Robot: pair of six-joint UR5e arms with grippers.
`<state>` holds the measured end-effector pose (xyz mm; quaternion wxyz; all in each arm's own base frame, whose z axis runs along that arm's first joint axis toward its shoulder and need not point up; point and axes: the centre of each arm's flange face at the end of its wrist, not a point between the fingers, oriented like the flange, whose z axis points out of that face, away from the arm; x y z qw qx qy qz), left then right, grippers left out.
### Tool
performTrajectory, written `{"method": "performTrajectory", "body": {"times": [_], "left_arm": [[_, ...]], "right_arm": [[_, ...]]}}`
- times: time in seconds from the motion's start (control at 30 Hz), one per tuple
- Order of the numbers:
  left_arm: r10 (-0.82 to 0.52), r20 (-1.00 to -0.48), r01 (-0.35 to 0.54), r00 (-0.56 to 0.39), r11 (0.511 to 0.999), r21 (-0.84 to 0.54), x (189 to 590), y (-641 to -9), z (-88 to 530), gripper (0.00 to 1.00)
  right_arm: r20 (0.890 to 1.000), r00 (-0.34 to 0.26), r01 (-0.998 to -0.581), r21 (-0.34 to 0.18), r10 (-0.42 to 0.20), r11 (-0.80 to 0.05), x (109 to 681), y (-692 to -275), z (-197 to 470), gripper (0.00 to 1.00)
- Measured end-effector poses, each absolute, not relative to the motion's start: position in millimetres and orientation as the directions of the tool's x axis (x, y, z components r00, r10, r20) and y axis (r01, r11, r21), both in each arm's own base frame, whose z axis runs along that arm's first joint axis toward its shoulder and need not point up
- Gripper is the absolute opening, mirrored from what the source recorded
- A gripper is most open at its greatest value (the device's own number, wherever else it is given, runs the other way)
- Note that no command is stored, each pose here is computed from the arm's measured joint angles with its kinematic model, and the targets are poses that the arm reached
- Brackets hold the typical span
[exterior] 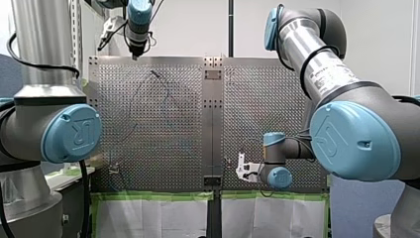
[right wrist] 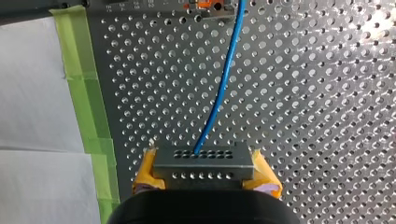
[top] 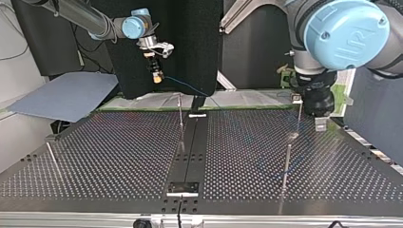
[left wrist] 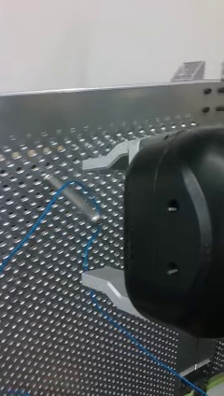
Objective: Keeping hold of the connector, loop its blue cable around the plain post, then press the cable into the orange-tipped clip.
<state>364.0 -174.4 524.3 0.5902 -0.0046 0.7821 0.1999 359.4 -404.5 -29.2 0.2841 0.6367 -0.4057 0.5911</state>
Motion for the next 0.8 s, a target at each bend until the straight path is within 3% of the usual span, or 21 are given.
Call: {"method": "performTrajectory", "body": {"times": [0.43, 0.8], "left_arm": [[0.272, -0.932, -0.139, -0.241, 0.941, 0.31, 385.5, -207.1, 520.9, 1.0], [0.342, -0.912, -0.101, -0.226, 0.923, 0.371, 405.4, -256.4, 507.6, 1.0]], "right_arm": [[0.983, -0.022, -0.849, -0.116, -0.184, -0.515, 362.1, -401.8, -29.6, 0.0], [0.983, -0.021, -0.845, -0.115, -0.182, -0.522, 363.4, -401.6, -29.3, 0.0]]}}
